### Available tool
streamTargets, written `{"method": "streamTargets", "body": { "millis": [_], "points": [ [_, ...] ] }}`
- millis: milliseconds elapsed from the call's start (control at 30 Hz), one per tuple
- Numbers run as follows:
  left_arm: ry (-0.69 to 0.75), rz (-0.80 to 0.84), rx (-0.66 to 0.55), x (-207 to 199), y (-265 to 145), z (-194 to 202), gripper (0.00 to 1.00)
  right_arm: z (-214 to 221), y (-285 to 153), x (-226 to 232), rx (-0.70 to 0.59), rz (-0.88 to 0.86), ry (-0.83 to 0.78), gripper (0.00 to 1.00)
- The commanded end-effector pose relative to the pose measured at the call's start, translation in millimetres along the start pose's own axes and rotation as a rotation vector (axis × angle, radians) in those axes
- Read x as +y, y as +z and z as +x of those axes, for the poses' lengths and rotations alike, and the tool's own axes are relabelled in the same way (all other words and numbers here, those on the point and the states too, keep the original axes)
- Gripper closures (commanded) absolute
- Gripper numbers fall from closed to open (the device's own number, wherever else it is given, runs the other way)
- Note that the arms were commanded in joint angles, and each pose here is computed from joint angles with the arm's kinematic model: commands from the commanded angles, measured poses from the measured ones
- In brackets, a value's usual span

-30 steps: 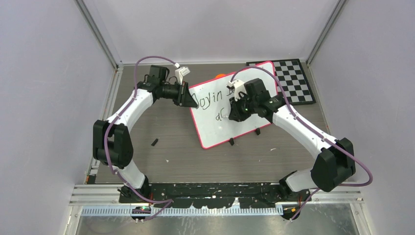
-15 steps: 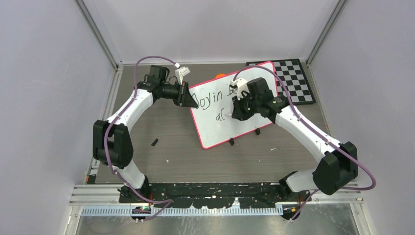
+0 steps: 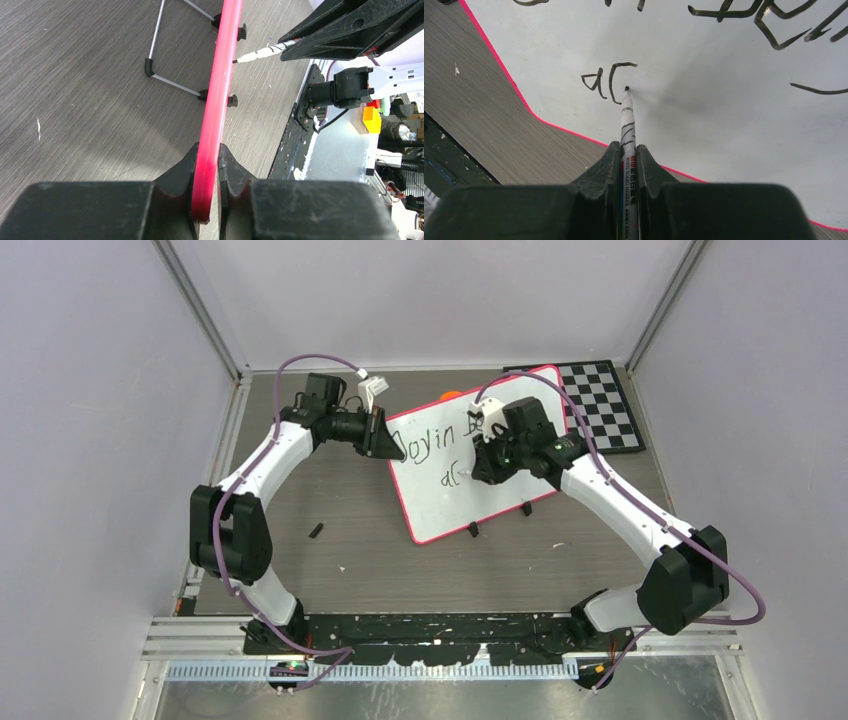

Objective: Write a sentence on the whiteboard

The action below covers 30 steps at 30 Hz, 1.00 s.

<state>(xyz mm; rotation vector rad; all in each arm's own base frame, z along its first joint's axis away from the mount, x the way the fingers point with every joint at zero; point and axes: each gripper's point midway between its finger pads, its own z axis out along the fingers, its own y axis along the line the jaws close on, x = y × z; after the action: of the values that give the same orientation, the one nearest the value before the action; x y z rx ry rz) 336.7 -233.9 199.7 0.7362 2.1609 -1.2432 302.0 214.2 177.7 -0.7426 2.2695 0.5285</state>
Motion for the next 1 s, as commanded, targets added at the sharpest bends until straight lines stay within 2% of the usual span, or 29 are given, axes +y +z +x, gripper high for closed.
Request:
{"method": "streamTargets", "body": {
  "millis": [0, 500, 967],
  "points": [
    [0.091, -0.070, -0.025, 8, -4, -7, 1.00, -26, -3, -7, -0.079, 0.035, -0.019, 1.00],
    [0.095, -0.071, -0.026, 8, -5, -7, 1.00, 2, -7, -2, -0.024, 0.017, -0.005, 1.00],
    [0.092, -0.062, -0.027, 6, -5, -8, 1.00, -41, -26, 12, -0.114, -0.043, -0.028, 1.00]
  ]
}}
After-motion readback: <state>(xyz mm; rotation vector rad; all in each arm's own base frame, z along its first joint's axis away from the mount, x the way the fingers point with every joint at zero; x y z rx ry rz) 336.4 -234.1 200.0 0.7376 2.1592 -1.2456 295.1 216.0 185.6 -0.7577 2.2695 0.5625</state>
